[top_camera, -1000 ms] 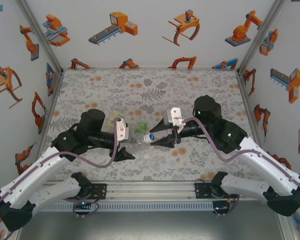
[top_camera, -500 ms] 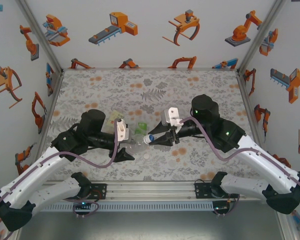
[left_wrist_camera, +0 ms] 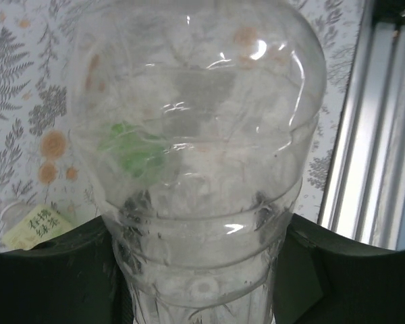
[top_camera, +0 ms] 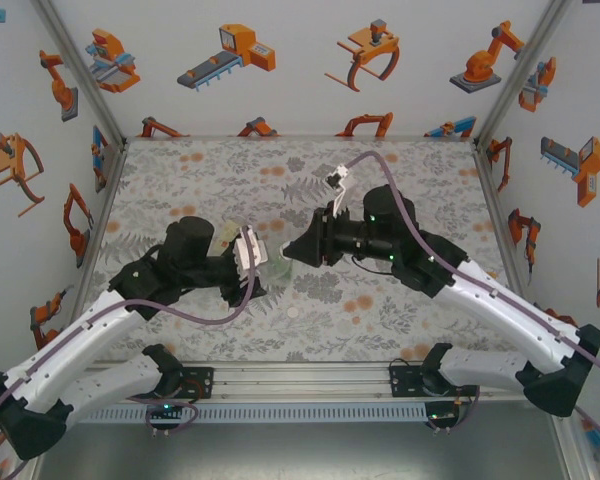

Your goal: Screw on the bottle caps

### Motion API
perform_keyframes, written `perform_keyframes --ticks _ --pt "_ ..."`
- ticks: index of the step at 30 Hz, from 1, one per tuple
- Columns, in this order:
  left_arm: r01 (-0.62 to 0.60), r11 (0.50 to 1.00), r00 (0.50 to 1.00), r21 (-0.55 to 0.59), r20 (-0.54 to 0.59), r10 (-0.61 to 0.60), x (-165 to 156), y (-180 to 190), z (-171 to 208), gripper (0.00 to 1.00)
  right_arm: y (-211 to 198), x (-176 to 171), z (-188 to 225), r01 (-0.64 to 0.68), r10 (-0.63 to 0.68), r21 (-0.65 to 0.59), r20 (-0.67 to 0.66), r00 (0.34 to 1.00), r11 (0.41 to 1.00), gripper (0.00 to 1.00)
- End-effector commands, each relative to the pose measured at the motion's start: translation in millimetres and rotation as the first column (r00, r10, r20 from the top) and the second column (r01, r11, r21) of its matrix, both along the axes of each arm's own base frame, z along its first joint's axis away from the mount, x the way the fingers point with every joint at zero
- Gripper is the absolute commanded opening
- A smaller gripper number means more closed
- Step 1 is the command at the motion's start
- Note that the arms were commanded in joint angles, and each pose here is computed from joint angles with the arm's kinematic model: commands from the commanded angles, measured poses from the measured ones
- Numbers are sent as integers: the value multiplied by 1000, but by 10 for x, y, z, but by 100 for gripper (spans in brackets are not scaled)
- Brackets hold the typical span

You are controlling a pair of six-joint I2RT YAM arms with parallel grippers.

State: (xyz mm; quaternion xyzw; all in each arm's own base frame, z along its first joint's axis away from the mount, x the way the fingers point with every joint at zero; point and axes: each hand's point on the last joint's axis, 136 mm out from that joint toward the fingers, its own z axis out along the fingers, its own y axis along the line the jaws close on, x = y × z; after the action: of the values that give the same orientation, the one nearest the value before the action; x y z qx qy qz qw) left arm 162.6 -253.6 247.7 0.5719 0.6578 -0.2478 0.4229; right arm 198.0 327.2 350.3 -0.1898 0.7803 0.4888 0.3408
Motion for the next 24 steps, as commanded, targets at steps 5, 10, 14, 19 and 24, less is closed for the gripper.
perform_keyframes --ticks 5,10,14,19,24 --pt "-6 992 992 -124 127 22 196 -186 373 0 -96 210 -630 356 -361 -125 -570 738 926 0" --pt "11 994 993 -105 118 2 147 -168 344 0 -135 243 -413 354 -347 -84 -491 799 932 19" --pt "35 994 994 -104 109 -23 65 -140 317 0 -189 235 3 270 -265 -9 -224 938 963 50" --pt "109 986 991 -128 95 -97 -103 -151 350 0 -303 29 532 109 -113 30 170 979 994 60" --pt "235 964 972 -127 52 -230 -368 -155 342 0 -344 -354 815 -111 122 -53 541 832 992 60"
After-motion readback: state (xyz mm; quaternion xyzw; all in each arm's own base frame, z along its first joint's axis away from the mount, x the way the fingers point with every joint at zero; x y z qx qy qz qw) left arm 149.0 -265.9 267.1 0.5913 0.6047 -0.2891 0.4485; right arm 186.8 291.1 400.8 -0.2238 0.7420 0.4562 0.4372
